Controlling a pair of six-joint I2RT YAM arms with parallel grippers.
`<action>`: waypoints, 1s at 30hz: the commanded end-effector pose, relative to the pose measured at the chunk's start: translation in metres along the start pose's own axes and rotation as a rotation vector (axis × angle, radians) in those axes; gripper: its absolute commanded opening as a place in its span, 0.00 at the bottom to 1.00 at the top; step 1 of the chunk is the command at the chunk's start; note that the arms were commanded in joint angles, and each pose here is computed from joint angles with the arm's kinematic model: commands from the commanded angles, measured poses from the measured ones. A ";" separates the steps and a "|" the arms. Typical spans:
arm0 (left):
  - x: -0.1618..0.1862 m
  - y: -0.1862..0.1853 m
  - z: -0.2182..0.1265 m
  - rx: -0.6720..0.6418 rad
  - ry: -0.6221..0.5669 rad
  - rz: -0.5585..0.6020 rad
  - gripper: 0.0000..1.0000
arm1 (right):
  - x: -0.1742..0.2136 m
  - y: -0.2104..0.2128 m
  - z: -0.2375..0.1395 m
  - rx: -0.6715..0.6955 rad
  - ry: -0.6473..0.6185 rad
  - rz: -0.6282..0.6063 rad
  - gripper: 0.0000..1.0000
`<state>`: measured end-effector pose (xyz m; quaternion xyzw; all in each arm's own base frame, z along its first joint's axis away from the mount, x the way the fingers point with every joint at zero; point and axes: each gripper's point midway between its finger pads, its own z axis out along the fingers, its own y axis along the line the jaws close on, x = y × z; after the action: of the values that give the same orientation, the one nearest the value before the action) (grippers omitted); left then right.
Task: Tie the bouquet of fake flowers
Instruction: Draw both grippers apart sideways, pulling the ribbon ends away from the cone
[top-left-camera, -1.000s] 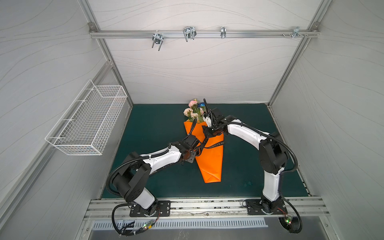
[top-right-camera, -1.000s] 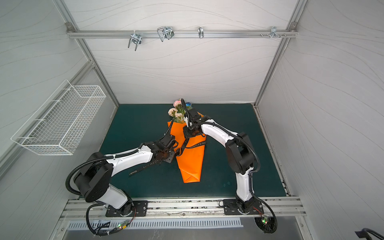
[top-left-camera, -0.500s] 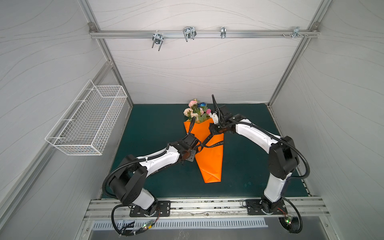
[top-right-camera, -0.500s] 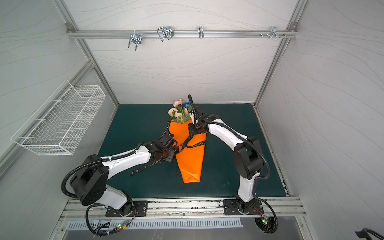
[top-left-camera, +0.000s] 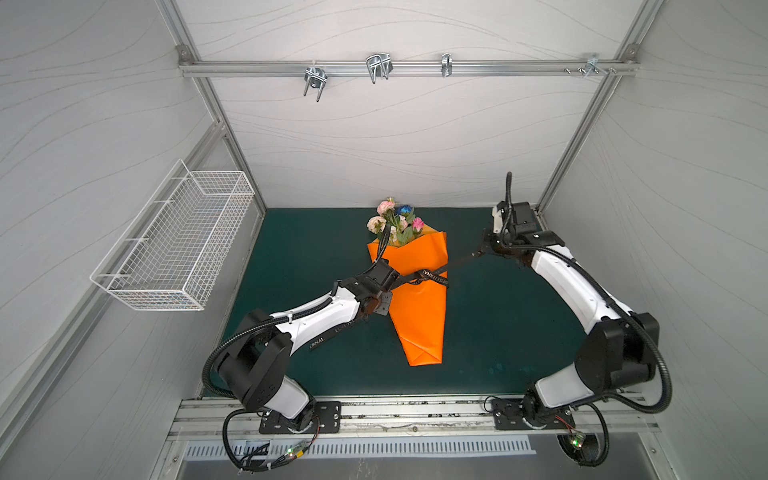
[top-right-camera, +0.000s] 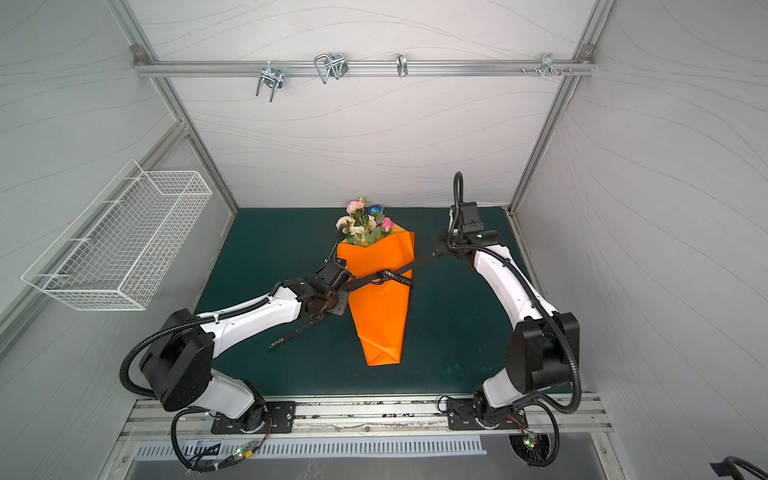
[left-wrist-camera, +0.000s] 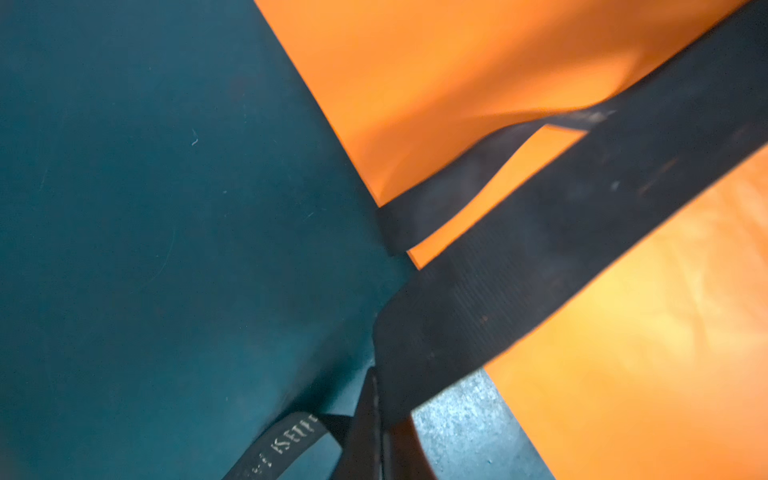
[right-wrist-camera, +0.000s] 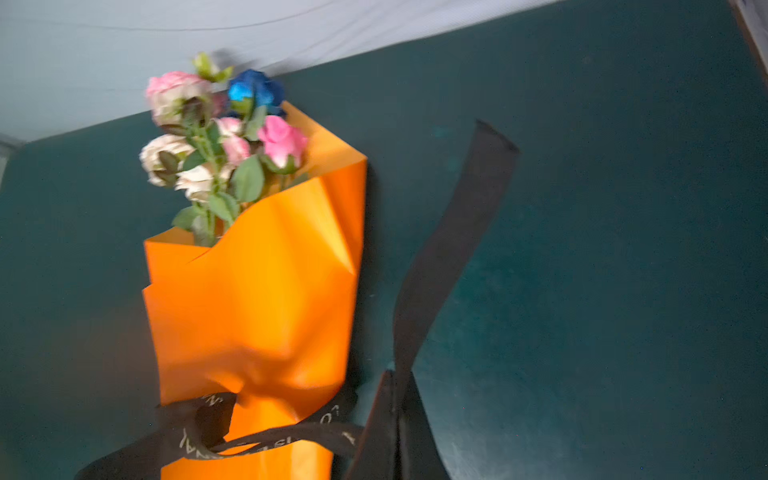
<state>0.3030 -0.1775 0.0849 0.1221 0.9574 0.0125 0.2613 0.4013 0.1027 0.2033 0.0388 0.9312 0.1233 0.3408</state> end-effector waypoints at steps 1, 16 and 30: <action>0.000 0.005 -0.006 0.002 0.001 -0.043 0.00 | 0.004 -0.001 -0.025 -0.047 -0.042 0.065 0.00; 0.051 0.040 0.010 -0.049 0.135 -0.302 0.00 | 0.072 -0.063 -0.042 0.057 0.016 0.220 0.00; 0.053 0.084 0.043 -0.027 0.154 -0.617 0.00 | 0.072 -0.125 -0.010 0.082 0.057 0.445 0.00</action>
<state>0.2784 -0.0908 0.0244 -0.1379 0.9759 -0.0335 0.1659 0.3326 0.0017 0.1338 0.2339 0.9215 0.1535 0.2694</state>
